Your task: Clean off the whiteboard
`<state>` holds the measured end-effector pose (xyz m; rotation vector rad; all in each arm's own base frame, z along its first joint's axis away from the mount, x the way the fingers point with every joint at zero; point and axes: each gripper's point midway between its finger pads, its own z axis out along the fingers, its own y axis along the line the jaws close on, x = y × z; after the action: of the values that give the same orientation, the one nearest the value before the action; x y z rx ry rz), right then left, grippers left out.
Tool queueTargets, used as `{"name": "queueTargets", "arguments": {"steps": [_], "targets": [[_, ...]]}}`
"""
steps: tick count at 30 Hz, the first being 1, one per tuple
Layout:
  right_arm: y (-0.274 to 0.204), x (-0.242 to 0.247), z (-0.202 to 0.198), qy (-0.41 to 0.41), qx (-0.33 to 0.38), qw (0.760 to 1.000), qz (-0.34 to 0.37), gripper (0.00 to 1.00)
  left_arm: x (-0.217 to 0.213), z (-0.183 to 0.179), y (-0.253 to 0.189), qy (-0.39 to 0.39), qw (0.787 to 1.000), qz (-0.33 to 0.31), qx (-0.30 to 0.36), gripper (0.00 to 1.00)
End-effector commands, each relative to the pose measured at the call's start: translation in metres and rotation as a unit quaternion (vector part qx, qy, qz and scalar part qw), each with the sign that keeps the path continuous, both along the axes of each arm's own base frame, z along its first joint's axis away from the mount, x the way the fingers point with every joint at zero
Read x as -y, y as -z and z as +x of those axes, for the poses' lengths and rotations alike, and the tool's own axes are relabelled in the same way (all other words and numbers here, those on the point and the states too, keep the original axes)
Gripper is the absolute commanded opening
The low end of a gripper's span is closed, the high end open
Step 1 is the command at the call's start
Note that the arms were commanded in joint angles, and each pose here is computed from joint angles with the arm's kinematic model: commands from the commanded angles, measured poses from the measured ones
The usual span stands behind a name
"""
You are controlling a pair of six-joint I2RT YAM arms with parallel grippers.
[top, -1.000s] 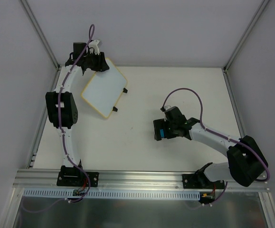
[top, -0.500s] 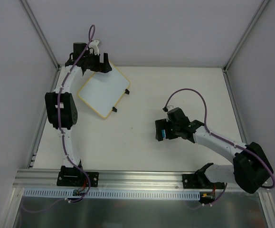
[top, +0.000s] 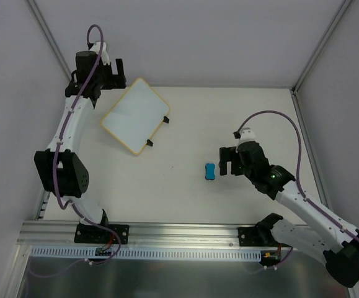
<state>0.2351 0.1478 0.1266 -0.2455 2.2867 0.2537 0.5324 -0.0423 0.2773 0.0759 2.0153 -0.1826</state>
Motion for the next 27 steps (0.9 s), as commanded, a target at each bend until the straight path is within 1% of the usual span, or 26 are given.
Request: {"name": "queueTargets", "arguments": {"steps": [1, 2, 3, 5, 6, 7, 8, 9, 11, 12, 14, 15, 16, 18, 19, 21, 22, 27], "targets": [[-0.061, 0.037, 0.013, 0.051, 0.098, 0.993, -0.039, 0.99, -0.033, -0.053, -0.062, -0.111, 0.992, -0.005, 0.061, 0.99], [-0.072, 0.044, 0.013, 0.061, 0.114, 0.991, -0.044, 0.99, -0.036, -0.067, -0.068, -0.123, 0.99, -0.008, 0.068, 0.99], [-0.088, 0.056, 0.011, 0.079, 0.14, 0.986, -0.045, 0.99, -0.041, -0.094, -0.075, -0.133, 0.988, -0.009, 0.079, 0.99], [-0.111, 0.069, 0.007, 0.087, 0.168, 0.98, -0.056, 0.99, -0.042, -0.123, -0.077, -0.135, 0.987, -0.011, 0.088, 0.99], [-0.121, 0.077, 0.004, 0.097, 0.182, 0.977, -0.06, 0.99, -0.043, -0.153, -0.1, -0.136, 0.983, -0.019, 0.122, 0.99], [-0.133, 0.084, -0.002, 0.097, 0.198, 0.973, -0.061, 0.99, -0.043, -0.166, -0.079, -0.134, 0.985, -0.017, 0.106, 0.99], [-0.146, 0.088, -0.006, 0.098, 0.214, 0.97, -0.055, 0.99, -0.043, -0.182, -0.081, -0.133, 0.984, -0.018, 0.117, 0.99], [-0.154, 0.094, -0.009, 0.104, 0.225, 0.967, -0.055, 0.99, -0.044, -0.209, -0.081, -0.132, 0.982, -0.02, 0.132, 0.99], [-0.175, 0.107, -0.021, 0.107, 0.252, 0.96, -0.049, 0.99, -0.044, -0.235, -0.078, -0.126, 0.982, -0.016, 0.142, 0.99], [-0.181, 0.113, -0.025, 0.114, 0.261, 0.957, -0.049, 0.99, -0.046, -0.258, -0.076, -0.127, 0.98, -0.016, 0.152, 0.99], [-0.192, 0.124, -0.037, 0.119, 0.282, 0.951, -0.041, 0.99, -0.046, -0.281, -0.073, -0.125, 0.979, -0.017, 0.16, 0.99], [-0.196, 0.13, -0.04, 0.121, 0.291, 0.948, -0.045, 0.99, -0.046, -0.299, -0.075, -0.124, 0.976, -0.02, 0.177, 0.99], [-0.199, 0.133, -0.045, 0.121, 0.298, 0.946, -0.043, 0.99, -0.046, -0.309, -0.066, -0.125, 0.978, -0.021, 0.166, 0.99], [-0.204, 0.143, -0.056, 0.124, 0.317, 0.94, -0.038, 0.99, -0.043, -0.333, -0.066, -0.115, 0.976, -0.033, 0.182, 0.99], [-0.203, 0.146, -0.059, 0.124, 0.32, 0.939, -0.039, 0.99, -0.041, -0.341, -0.059, -0.113, 0.978, -0.035, 0.172, 0.99], [-0.205, 0.154, -0.068, 0.126, 0.333, 0.934, -0.031, 0.99, -0.038, -0.357, -0.058, -0.102, 0.977, -0.041, 0.18, 0.99], [-0.201, 0.155, -0.07, 0.123, 0.332, 0.934, -0.035, 0.99, -0.038, -0.363, -0.05, -0.103, 0.98, -0.041, 0.166, 0.99], [-0.195, 0.157, -0.076, 0.119, 0.336, 0.934, -0.029, 0.99, -0.037, -0.383, -0.043, -0.103, 0.98, -0.048, 0.166, 0.99]]}}
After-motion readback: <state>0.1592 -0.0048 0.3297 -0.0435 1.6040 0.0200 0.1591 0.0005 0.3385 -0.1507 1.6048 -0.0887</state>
